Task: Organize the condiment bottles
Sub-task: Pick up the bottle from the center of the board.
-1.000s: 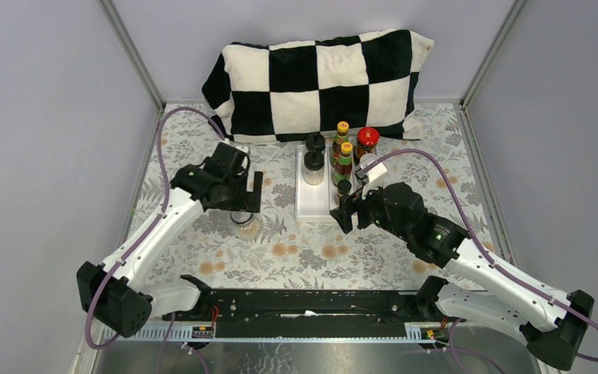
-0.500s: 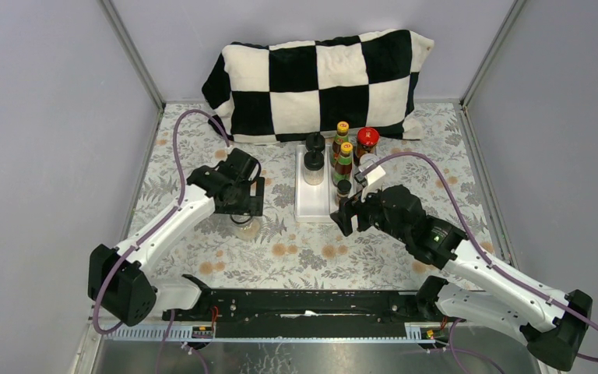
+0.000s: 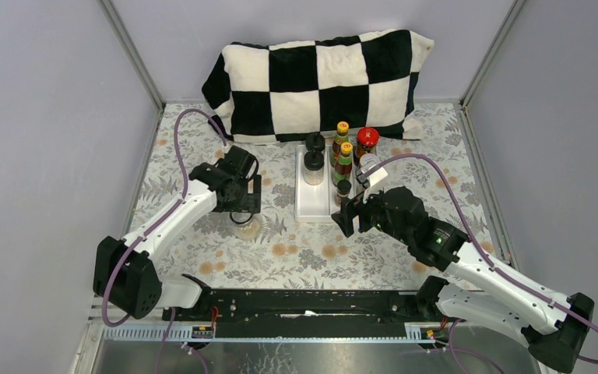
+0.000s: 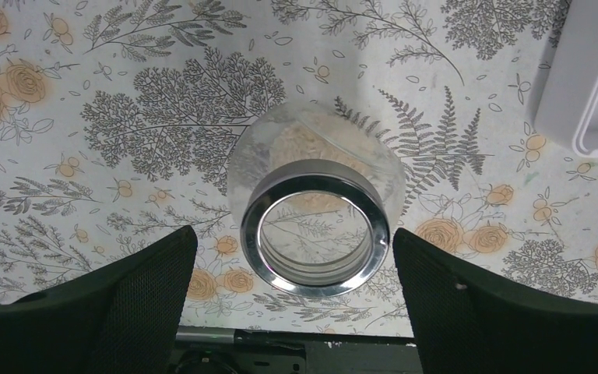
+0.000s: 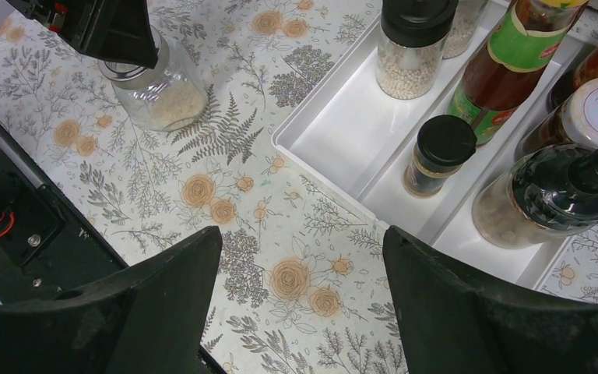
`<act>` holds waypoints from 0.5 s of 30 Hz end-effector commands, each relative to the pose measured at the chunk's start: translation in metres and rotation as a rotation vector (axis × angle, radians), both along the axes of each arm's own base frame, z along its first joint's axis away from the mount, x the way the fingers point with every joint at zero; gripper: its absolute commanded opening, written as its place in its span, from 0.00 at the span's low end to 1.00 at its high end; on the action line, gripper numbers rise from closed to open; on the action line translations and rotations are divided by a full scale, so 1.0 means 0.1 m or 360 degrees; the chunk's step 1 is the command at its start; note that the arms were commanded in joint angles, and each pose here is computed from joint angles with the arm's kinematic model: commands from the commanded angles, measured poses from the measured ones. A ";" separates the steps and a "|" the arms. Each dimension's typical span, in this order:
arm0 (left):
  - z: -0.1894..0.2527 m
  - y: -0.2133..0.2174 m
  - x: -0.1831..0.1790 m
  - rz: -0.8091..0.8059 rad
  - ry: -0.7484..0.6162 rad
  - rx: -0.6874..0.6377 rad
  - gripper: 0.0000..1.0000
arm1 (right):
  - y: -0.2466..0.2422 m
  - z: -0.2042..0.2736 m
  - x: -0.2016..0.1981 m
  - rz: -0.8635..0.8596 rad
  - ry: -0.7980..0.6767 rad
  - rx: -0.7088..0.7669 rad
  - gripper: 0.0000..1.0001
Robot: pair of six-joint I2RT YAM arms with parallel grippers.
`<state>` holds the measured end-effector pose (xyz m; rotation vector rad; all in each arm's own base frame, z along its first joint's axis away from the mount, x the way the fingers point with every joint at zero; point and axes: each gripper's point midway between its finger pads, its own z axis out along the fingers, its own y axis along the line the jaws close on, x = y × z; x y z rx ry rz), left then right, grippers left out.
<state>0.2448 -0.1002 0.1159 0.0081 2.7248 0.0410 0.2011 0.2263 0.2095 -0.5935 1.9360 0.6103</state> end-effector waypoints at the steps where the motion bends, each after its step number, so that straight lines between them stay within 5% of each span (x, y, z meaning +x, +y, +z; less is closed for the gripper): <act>1: 0.04 0.02 0.11 -0.0021 -0.0048 -0.0027 0.99 | 0.04 0.09 0.01 0.0009 -0.0057 0.0044 0.83; 15: -0.05 -0.03 0.09 -0.0097 0.0029 -0.0053 0.95 | 0.04 0.07 0.03 0.0002 -0.0054 0.0034 0.83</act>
